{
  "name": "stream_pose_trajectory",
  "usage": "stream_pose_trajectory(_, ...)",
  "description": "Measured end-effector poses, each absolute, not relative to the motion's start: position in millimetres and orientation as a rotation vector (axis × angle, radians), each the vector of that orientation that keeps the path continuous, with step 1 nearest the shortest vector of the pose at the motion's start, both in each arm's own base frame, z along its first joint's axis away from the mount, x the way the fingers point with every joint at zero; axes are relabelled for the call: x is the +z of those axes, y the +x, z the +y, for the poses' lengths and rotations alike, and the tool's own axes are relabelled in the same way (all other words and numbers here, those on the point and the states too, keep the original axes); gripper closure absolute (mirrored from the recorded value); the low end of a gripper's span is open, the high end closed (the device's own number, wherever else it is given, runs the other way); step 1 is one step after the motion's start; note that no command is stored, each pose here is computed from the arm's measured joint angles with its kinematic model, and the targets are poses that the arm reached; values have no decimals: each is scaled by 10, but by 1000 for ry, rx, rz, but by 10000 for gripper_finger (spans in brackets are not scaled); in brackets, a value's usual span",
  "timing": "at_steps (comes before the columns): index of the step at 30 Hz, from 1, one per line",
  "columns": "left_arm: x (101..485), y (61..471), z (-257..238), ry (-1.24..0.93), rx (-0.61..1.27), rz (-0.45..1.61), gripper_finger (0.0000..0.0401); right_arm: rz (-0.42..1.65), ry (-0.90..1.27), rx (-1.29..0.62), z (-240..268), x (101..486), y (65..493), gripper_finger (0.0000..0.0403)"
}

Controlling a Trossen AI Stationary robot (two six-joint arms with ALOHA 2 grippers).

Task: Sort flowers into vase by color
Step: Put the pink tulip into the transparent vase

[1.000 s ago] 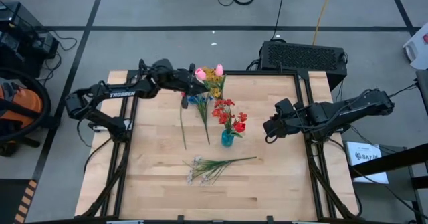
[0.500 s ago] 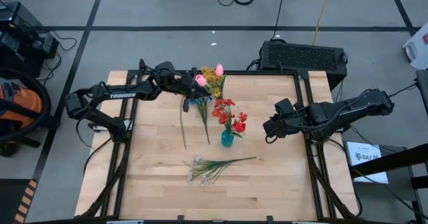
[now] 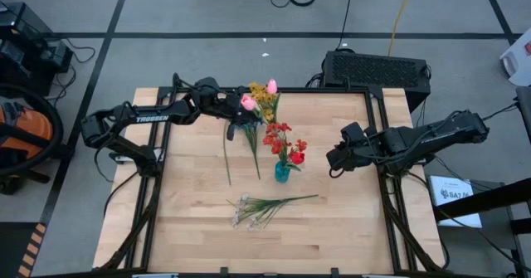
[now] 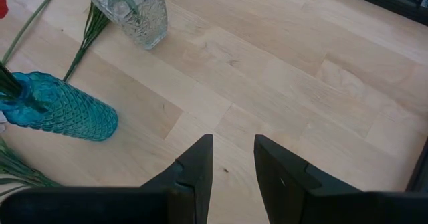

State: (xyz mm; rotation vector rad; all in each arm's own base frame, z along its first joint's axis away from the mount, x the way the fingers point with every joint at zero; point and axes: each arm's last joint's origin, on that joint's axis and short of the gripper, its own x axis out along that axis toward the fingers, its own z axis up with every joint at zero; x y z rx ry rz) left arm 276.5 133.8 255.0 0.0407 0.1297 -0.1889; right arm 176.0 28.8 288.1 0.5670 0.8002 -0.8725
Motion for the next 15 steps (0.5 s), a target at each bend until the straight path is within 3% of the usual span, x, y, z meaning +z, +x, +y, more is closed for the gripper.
stream_pose_trajectory(9,2557,2766,1335,19,-188,126,246,800,568,-872,288,2881,1761,300)
stream_pose_trajectory(15,2554,2763,1337,-83,-168,142,224,800,568,-872,289,2881,1761,300)
